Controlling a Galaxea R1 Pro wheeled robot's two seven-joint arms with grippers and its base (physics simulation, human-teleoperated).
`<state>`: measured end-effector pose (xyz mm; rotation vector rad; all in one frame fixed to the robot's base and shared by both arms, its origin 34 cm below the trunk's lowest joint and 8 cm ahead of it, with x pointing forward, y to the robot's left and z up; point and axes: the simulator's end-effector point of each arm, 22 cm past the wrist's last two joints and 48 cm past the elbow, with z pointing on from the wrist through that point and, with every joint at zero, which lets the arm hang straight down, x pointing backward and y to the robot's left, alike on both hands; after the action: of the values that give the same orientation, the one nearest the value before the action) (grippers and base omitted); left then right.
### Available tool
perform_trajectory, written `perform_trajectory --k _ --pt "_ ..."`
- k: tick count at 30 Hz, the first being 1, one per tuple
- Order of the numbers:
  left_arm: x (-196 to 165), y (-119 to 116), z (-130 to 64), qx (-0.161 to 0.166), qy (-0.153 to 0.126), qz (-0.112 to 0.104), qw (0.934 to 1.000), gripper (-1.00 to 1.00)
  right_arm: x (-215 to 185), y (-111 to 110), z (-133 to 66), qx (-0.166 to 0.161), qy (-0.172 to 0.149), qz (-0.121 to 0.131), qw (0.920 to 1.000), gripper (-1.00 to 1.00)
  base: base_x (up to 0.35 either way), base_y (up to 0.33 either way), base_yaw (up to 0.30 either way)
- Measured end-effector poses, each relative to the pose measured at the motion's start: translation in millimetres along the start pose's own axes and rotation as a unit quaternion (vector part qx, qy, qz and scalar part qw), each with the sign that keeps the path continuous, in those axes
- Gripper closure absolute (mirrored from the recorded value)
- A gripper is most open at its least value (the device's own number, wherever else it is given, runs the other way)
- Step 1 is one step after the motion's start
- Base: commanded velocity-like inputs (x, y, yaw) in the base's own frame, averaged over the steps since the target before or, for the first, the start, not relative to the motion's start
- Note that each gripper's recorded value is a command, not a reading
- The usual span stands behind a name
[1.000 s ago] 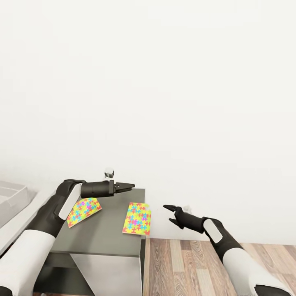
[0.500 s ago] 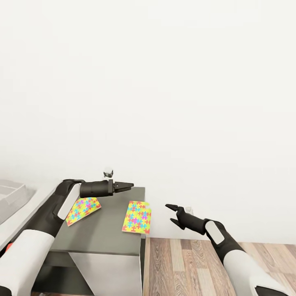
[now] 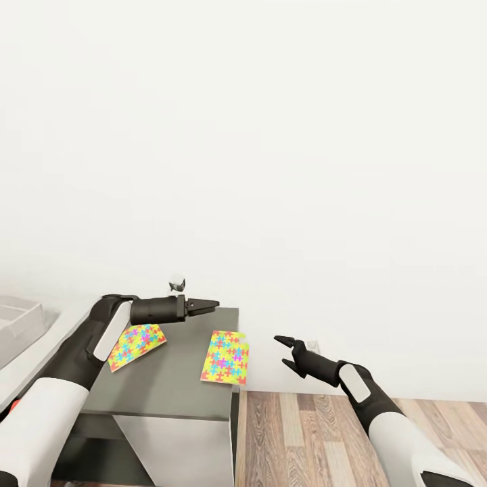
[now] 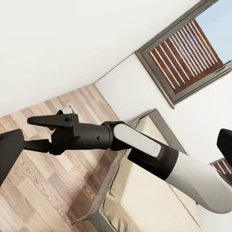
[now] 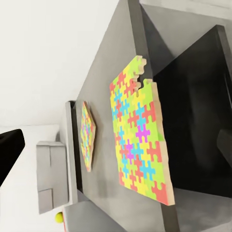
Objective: Put all the toys in the child's room - the three board games (two on the bed and one on the table), the two jigsaw puzzles on the table, and the tennis ball on the table - inside the toy box on the table in the child's room.
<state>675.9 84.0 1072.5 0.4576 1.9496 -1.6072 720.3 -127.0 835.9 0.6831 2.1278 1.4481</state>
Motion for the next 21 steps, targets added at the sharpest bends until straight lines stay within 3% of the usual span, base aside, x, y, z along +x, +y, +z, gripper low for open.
perform_trajectory --k 15,21 --pt "-0.5 -0.8 -0.2 0.001 -0.001 0.001 1.0 -1.0 -3.9 2.8 3.3 -0.001 -0.014 -0.014 0.9998 -1.0 0.005 0.0 0.0" --pt "-0.7 -0.9 -0.4 0.001 -0.001 0.001 1.0 -1.0 -0.1 -5.8 4.0 0.018 -0.007 -0.014 0.9997 -1.0 0.052 0.0 0.0"
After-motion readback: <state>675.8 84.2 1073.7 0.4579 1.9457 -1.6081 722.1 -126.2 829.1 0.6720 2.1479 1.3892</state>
